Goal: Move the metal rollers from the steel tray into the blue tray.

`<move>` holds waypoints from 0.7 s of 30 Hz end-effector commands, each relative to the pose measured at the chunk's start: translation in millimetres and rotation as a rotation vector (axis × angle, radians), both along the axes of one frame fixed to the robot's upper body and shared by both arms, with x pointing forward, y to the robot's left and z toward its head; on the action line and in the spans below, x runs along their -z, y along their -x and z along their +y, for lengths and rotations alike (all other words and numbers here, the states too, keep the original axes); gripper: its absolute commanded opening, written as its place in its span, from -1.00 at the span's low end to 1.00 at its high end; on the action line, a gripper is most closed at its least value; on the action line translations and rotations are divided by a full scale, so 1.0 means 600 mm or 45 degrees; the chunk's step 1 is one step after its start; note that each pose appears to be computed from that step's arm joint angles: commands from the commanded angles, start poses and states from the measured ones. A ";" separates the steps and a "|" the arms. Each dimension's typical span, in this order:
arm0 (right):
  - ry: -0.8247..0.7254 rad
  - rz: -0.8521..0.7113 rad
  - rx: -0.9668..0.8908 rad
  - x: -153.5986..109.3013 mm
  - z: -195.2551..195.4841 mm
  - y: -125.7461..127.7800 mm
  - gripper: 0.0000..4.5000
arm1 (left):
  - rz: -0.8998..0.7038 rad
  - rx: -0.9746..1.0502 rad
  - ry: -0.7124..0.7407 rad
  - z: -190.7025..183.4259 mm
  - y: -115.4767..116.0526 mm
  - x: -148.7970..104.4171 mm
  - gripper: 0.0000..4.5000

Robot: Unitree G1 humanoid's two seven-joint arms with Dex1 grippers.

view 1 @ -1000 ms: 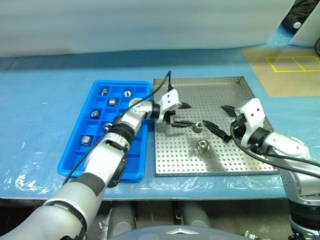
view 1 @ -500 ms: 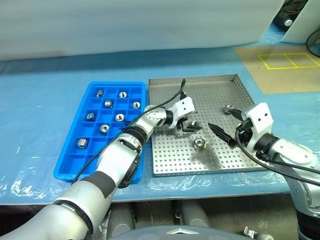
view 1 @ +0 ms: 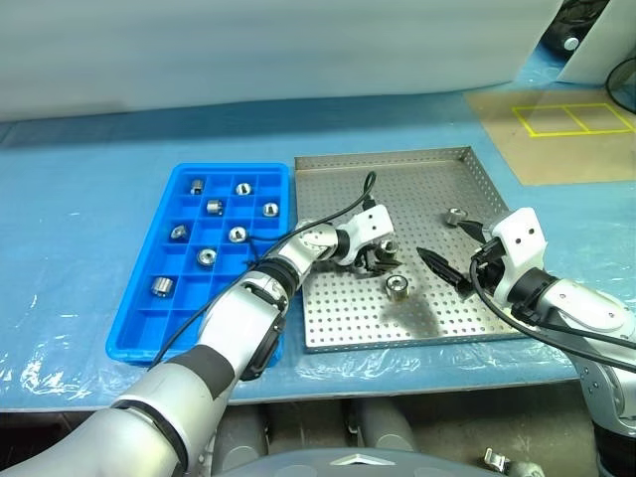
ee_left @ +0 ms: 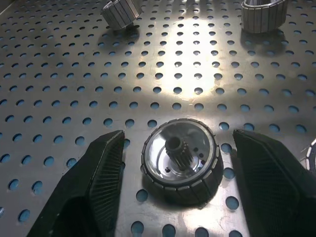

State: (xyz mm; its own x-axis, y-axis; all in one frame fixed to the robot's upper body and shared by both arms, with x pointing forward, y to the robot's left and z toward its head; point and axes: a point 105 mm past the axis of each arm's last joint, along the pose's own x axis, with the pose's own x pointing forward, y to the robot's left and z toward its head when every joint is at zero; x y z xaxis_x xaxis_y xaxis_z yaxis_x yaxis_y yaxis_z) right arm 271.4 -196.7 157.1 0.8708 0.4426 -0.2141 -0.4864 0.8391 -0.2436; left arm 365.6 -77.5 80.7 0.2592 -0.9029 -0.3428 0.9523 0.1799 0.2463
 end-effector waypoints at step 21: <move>-0.002 -0.082 -0.075 -0.026 0.024 -0.010 1.00 | -0.066 0.019 0.170 0.017 -0.014 -0.050 -0.17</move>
State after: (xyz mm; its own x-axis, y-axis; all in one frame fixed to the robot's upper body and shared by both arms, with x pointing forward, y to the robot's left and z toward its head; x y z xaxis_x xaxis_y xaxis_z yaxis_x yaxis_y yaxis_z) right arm 276.6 -186.4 164.8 0.8587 0.4765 -0.1887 -0.5114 0.8203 -0.2560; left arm 367.9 -64.4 79.4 0.2587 -0.9138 -0.3133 0.9553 0.1939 0.2232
